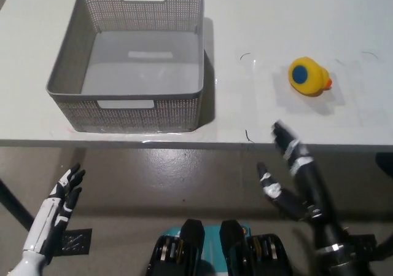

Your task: Use the right hand to pick up a yellow duck toy and place it into a container on the left hand side

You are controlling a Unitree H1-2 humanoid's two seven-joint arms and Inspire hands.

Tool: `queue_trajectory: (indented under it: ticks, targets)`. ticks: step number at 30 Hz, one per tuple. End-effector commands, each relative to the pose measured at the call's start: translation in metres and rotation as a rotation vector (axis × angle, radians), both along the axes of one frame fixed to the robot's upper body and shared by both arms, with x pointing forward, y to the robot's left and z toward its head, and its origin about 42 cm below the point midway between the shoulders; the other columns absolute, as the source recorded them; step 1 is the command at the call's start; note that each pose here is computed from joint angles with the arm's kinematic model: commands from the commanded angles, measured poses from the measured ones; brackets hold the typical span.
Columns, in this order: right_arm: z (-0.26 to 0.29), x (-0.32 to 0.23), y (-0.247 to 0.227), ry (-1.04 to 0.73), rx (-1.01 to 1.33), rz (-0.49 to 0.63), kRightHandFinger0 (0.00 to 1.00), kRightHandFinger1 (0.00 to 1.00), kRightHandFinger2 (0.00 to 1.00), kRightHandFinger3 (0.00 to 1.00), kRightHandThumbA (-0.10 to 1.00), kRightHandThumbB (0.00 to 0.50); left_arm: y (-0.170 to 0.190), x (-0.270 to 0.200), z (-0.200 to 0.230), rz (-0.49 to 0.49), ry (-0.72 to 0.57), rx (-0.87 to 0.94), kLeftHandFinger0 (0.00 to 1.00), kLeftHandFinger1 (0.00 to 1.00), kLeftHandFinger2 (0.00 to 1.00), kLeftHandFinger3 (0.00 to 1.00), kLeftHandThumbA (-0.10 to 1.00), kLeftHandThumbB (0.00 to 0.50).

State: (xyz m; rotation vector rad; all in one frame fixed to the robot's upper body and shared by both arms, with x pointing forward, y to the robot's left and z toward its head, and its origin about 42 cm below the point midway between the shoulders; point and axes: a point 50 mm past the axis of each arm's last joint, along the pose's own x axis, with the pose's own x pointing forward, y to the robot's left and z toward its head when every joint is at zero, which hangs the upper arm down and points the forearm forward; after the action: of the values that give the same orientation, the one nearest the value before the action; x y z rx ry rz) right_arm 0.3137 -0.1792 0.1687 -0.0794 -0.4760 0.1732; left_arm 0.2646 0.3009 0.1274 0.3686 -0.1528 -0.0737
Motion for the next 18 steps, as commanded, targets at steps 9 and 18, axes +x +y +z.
queue_trajectory:
  ticks: [9,18]
  targets:
    - [0.099,0.011,-0.058,-0.279,-0.130,-0.237,1.00,1.00,1.00,1.00,0.71,0.249,-0.021,0.000,0.033,-0.142,-0.160,-0.110,1.00,1.00,1.00,1.00,1.00,0.078]
    - [0.148,0.072,-0.088,-0.245,-0.326,-0.386,1.00,1.00,1.00,1.00,0.74,0.296,-0.047,0.012,0.041,-0.217,-0.153,-0.070,1.00,1.00,1.00,1.00,1.00,0.191]
